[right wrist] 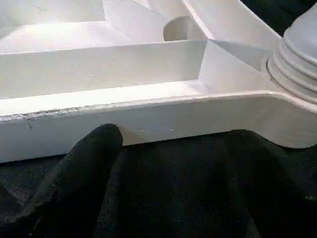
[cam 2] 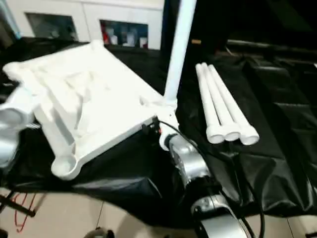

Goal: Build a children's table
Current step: Rotate leg to tighten, then rotate table base

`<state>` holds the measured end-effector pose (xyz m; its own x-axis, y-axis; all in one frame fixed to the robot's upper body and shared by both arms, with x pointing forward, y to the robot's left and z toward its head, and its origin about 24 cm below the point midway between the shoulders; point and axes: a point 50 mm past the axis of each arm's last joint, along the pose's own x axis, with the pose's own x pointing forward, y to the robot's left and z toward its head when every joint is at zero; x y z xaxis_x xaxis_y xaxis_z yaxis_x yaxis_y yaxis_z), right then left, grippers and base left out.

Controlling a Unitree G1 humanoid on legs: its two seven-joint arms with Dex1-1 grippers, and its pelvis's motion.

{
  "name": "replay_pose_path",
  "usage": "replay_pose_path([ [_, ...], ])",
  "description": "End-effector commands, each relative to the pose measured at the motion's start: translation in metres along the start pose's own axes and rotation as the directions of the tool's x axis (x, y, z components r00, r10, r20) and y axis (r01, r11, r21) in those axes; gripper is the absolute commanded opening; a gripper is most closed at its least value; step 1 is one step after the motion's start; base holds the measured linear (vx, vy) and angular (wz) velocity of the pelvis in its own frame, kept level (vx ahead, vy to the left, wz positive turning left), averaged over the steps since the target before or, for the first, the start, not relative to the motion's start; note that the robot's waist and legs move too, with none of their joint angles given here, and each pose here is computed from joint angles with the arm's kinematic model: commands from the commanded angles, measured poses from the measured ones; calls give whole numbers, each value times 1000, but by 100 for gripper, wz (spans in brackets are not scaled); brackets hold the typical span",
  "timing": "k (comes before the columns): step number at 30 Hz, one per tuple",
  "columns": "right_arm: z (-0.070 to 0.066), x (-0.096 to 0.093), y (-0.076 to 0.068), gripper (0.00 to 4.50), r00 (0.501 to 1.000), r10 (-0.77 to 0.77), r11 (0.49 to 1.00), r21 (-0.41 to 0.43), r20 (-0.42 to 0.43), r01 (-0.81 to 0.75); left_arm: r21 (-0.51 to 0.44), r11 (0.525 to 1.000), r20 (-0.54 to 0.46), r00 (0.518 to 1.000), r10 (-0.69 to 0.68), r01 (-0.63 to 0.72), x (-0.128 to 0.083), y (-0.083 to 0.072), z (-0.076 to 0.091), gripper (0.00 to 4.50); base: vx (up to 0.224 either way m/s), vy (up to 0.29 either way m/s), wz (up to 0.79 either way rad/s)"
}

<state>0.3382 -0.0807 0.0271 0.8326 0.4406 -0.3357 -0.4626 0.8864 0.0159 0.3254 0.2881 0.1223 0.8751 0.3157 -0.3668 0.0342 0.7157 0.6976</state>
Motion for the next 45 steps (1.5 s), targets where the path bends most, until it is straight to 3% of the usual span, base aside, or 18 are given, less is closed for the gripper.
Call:
replay_pose_path([
  [1, 5, 3, 0, 387, 1000, -6, 1000, 1, 1, 6, -4, 998, 6, 998, -60, 60, -2, -9, 2, 72, 0, 0, 0],
  [4, 6, 5, -2, 387, 1000, -27, 1000, 10, -6, 27, 16, 986, 35, 986, -165, 165, -4, -25, 5, 55, 0, 0, 0],
  [11, 8, 7, -4, 387, 999, -41, 999, 12, -11, 41, 36, 972, 33, 971, -235, 234, -6, -34, 7, 7, 0, 0, 0],
  [19, 8, 10, -4, 387, 999, -18, 1000, -22, -36, 17, 97, 910, -117, 912, -393, 404, -11, -46, -13, 2, 0, 0, 0],
  [23, 9, 13, -4, 387, 999, 0, 999, -38, -48, -2, 98, 804, -95, 810, -579, 587, -23, -65, -6, 2, 0, 0, 0],
  [24, 9, 14, -3, 387, 998, 10, 999, -47, -54, -12, 113, 754, -77, 762, -643, 647, -27, -73, -1, 2, 0, 0, 0],
  [27, 11, 15, -3, 387, 998, 19, 998, -51, -57, -22, 135, 662, -26, 671, -741, 737, -35, -87, 10, 2, 0, 0, 0],
  [30, 12, 16, -3, 387, 998, 27, 998, -59, -58, -31, 156, 616, -9, 625, -781, 772, -39, -92, 15, 2, 0, 0, 0],
  [31, 13, 17, -2, 387, 997, 45, 997, -68, -59, -49, 179, 555, 4, 564, -826, 812, -44, -99, 20, 2, 0, 0, 0],
  [32, 13, 17, -2, 387, 997, 45, 997, -68, -59, -49, 179, 555, 4, 564, -826, 812, -44, -99, 20, 2, 0, 0, 0],
  [34, 13, 17, -2, 387, 996, 61, 995, -81, -60, -66, 204, 487, 37, 490, -871, 849, -50, -108, 31, 2, 0, 0, 0],
  [40, 14, 17, -1, 387, 996, 75, 993, -88, -58, -80, 260, 405, 92, 394, -914, 877, -55, -121, 52, 2, 0, 0, 0],
  [43, 12, 17, 0, 387, 995, 82, 992, -93, -58, -87, 278, 392, 106, 377, -920, 877, -54, -127, 61, 2, 0, 0, 0],
  [45, 11, 17, 0, 387, 995, 83, 991, -97, -59, -88, 293, 412, 125, 393, -911, 863, -48, -131, 69, 2, 0, 0, 0],
])
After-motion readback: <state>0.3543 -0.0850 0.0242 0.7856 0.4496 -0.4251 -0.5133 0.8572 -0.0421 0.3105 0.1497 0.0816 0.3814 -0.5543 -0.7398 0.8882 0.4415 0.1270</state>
